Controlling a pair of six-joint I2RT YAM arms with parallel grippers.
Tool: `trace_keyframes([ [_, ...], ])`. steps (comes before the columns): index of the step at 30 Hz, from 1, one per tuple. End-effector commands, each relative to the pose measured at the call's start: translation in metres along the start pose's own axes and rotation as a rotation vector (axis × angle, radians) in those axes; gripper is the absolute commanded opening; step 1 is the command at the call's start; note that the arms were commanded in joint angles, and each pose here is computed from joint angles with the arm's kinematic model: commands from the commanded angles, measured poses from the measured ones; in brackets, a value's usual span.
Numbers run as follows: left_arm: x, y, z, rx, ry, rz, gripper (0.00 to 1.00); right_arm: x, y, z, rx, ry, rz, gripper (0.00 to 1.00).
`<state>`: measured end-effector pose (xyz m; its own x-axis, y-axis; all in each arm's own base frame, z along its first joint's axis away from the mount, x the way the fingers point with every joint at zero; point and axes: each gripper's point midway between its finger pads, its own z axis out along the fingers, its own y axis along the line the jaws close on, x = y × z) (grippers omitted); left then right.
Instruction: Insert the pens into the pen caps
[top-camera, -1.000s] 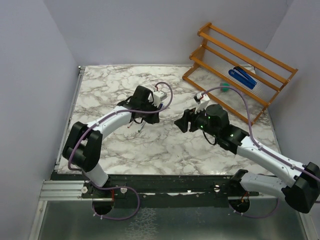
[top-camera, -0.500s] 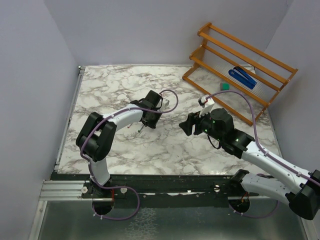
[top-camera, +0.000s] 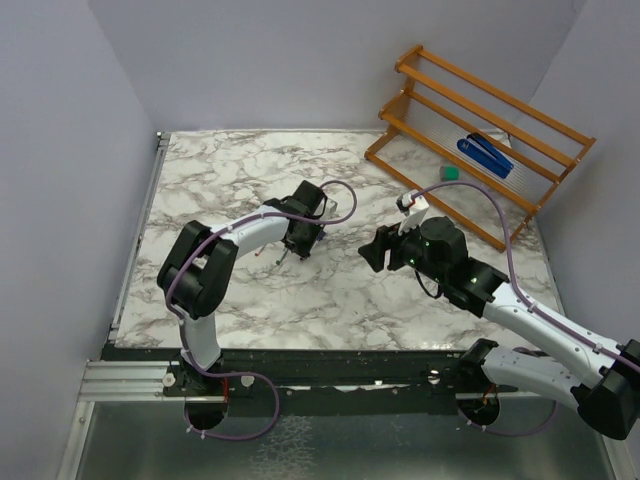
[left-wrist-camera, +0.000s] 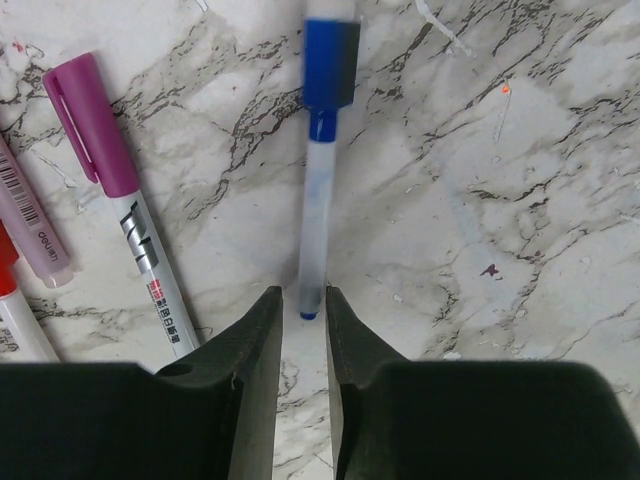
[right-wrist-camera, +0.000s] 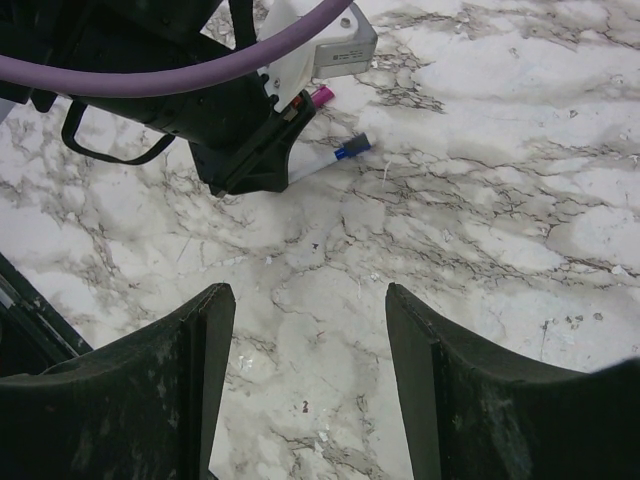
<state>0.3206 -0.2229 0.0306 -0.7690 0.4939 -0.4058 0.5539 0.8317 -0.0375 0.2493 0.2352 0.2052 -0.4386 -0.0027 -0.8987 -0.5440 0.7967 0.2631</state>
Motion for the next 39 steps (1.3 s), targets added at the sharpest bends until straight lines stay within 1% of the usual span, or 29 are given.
trace_keyframes([
  [1,-0.001,0.005,0.001,-0.026,0.013,-0.002,0.25,0.008,-0.008,-0.001,0.033,0.024,-0.005,0.67],
  [4,-0.004,0.004,0.001,-0.022,0.009,-0.002,0.28,0.009,-0.008,0.0,0.033,0.027,-0.005,0.68],
  [7,-0.013,0.001,-0.005,-0.008,-0.019,0.001,0.29,0.006,-0.009,0.001,0.044,0.018,0.0,0.71],
  [10,-0.038,-0.008,-0.024,0.044,-0.106,0.019,0.3,-0.009,-0.011,-0.002,0.062,-0.038,0.01,0.81],
  [11,-0.05,-0.013,-0.034,0.07,-0.15,0.044,0.31,-0.017,-0.014,-0.003,0.083,-0.071,0.02,0.87],
  [12,-0.061,-0.018,-0.045,0.097,-0.197,0.065,0.32,-0.026,-0.017,-0.004,0.108,-0.103,0.025,0.95],
  [13,-0.074,-0.022,-0.058,0.119,-0.252,0.082,0.33,-0.034,-0.02,-0.003,0.128,-0.129,0.027,0.99],
  [14,-0.085,-0.026,-0.071,0.136,-0.307,0.103,0.34,-0.043,-0.022,-0.002,0.145,-0.147,0.018,1.0],
  [16,-0.108,-0.025,-0.101,0.118,-0.438,0.119,0.59,-0.056,-0.025,0.005,0.182,-0.152,-0.004,1.0],
  [17,-0.119,-0.022,-0.122,0.095,-0.524,0.123,0.67,-0.059,-0.028,0.008,0.211,-0.134,-0.011,1.0],
  [19,-0.13,-0.016,-0.157,0.05,-0.687,0.135,0.78,-0.071,-0.03,0.014,0.25,-0.122,-0.018,1.0],
  [21,-0.137,-0.005,-0.192,-0.004,-0.868,0.109,0.97,-0.083,-0.032,0.018,0.271,-0.138,-0.032,1.0],
  [23,-0.136,0.008,-0.222,-0.026,-1.035,0.041,0.99,-0.094,-0.037,0.018,0.314,-0.16,-0.054,1.0],
  [25,-0.129,0.024,-0.244,-0.026,-1.139,-0.032,0.99,-0.105,-0.045,0.016,0.358,-0.199,-0.075,1.0],
  [27,-0.125,0.035,-0.258,-0.067,-1.178,-0.05,0.99,-0.117,-0.046,0.013,0.37,-0.248,-0.096,1.0],
  [30,-0.122,0.04,-0.268,-0.109,-1.184,-0.04,0.99,-0.132,-0.042,0.015,0.356,-0.276,-0.124,1.0],
  [36,-0.118,0.041,-0.259,-0.115,-1.155,-0.033,0.99,-0.143,-0.054,0.017,0.45,-0.253,-0.19,1.0],
  [39,-0.116,0.048,-0.259,-0.161,-1.147,-0.022,0.99,-0.145,-0.048,0.016,0.413,-0.271,-0.189,1.0],
])
